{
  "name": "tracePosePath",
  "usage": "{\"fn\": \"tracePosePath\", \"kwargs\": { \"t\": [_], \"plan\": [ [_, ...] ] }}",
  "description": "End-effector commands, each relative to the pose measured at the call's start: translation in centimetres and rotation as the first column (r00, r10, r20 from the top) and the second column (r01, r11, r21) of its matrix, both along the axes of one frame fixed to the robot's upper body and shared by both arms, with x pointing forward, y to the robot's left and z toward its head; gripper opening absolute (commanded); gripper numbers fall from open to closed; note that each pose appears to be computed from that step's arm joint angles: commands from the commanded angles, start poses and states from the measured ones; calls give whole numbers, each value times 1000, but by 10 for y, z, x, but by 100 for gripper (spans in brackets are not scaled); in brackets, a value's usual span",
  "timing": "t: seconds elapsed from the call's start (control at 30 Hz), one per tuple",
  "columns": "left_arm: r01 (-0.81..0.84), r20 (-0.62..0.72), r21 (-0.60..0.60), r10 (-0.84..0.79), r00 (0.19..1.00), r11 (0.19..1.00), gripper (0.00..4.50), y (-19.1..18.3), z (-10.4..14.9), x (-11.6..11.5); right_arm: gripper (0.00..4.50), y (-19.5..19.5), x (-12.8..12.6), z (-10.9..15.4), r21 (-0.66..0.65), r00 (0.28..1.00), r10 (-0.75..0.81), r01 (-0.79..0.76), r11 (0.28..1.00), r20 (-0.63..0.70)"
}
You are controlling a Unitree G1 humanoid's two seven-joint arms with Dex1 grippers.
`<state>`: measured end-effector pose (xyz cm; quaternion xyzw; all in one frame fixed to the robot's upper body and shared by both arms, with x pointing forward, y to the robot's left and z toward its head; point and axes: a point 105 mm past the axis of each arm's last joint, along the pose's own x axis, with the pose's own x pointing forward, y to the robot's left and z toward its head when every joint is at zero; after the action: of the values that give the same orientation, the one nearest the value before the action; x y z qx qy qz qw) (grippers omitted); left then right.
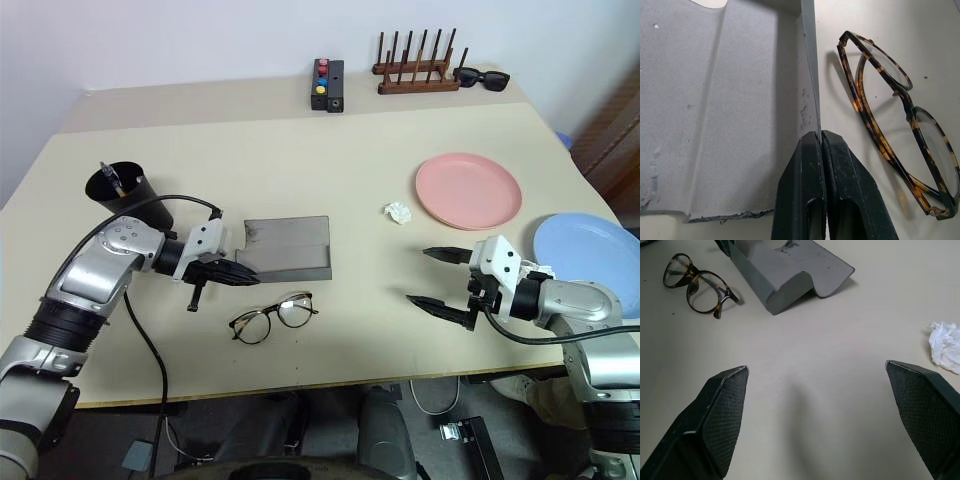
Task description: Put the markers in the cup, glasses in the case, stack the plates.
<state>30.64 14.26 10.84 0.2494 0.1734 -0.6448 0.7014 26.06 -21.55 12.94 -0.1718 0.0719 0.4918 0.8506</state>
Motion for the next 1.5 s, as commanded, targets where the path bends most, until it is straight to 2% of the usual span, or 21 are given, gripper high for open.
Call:
{"fn": "tracePosePath", "kwargs": {
  "t": [0.03,0.07,0.33,0.63,0.77,0.9,1.03,1.27,1.5],
  "plan": [
    [-15,25,-9,16,1000,1000,5,4,5,3,450,4,0,16,7,998,20,-21,1000,58],
    [-12,15,-12,12,1000,1000,5,4,5,2,450,4,0,16,7,998,20,-20,1000,58],
    [-10,22,-9,10,1000,1000,365,3,13,2,450,4,-1,16,9,998,11,-11,1000,58],
    [-50,80,-96,58,995,994,365,6,66,2,450,-4,-10,19,13,998,-40,39,999,48],
    [-42,23,-151,46,999,988,365,-3,82,-11,450,-8,-13,18,20,996,-72,71,997,42],
    [-1,-104,-119,-12,994,993,365,-8,72,-32,450,-8,-12,17,23,996,-82,82,996,40],
    [27,-182,-73,-40,983,997,365,-8,59,-41,450,-8,-11,16,22,995,-89,88,996,39],
    [50,-286,-52,-63,956,997,365,-13,38,-48,450,-5,-11,15,25,995,-94,93,995,44],
    [58,-287,-50,-70,955,997,365,-27,14,-44,450,-4,-13,15,26,993,-104,102,994,48]
  ]
}}
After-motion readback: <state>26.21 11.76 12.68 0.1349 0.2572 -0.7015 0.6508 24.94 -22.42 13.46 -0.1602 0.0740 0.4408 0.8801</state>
